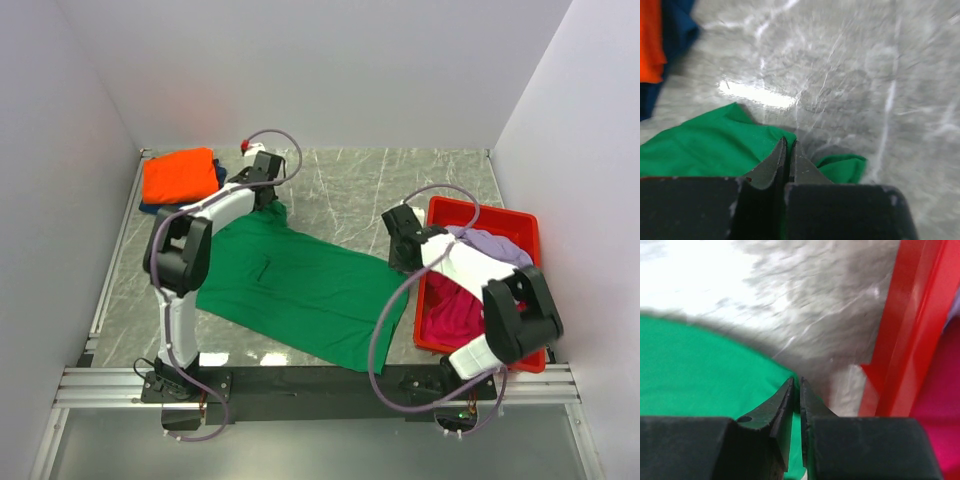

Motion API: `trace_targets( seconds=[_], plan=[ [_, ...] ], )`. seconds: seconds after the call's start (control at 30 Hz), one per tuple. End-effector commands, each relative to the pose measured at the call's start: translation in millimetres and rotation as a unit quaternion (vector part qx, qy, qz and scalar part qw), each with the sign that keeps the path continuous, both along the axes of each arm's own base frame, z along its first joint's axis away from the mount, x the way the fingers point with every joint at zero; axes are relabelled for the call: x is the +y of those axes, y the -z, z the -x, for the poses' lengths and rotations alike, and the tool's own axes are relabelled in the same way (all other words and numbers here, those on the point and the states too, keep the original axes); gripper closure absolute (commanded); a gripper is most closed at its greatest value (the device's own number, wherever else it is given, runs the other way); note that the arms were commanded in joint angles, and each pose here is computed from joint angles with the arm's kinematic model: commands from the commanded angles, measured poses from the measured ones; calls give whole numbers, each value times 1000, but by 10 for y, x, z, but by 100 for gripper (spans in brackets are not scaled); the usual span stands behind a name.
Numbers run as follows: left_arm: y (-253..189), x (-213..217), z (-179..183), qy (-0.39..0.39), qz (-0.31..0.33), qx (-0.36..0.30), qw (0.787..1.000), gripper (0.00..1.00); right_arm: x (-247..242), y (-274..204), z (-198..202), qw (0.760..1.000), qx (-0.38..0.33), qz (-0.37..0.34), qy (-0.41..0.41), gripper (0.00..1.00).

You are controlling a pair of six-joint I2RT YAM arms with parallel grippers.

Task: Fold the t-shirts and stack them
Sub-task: Fold the tshirt

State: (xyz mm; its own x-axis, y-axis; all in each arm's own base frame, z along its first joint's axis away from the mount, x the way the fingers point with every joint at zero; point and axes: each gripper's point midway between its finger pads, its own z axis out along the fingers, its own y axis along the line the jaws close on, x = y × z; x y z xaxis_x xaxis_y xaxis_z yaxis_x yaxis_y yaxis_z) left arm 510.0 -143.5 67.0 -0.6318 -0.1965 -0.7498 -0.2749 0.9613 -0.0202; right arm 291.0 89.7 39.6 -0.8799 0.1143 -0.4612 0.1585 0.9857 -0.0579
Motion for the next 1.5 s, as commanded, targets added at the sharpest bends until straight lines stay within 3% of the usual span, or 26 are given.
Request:
trace_targets(
  seconds=[0.0, 0.23, 0.77, 1.23, 1.47],
  plan=[
    [-673, -9, -114, -21, 49, -100, 994, 99, 149, -282, 25, 998, -52, -22, -12, 88],
    [-591, 154, 112, -41, 71, -92, 992, 99, 376, -422, 281, 996, -65, -24, -49, 100],
    [-717, 836, 750, -119, 55, -126, 983, 99, 419, -248, 952, 996, -25, 18, -86, 100],
    [-522, 1167, 1246, -150, 3, -105, 983, 99, 385, -179, 1196, 996, -8, 26, -90, 100],
    [-510, 1239, 1416, -163, 7, -111, 980, 99, 406, -115, 1273, 995, 3, 35, -98, 100]
  ],
)
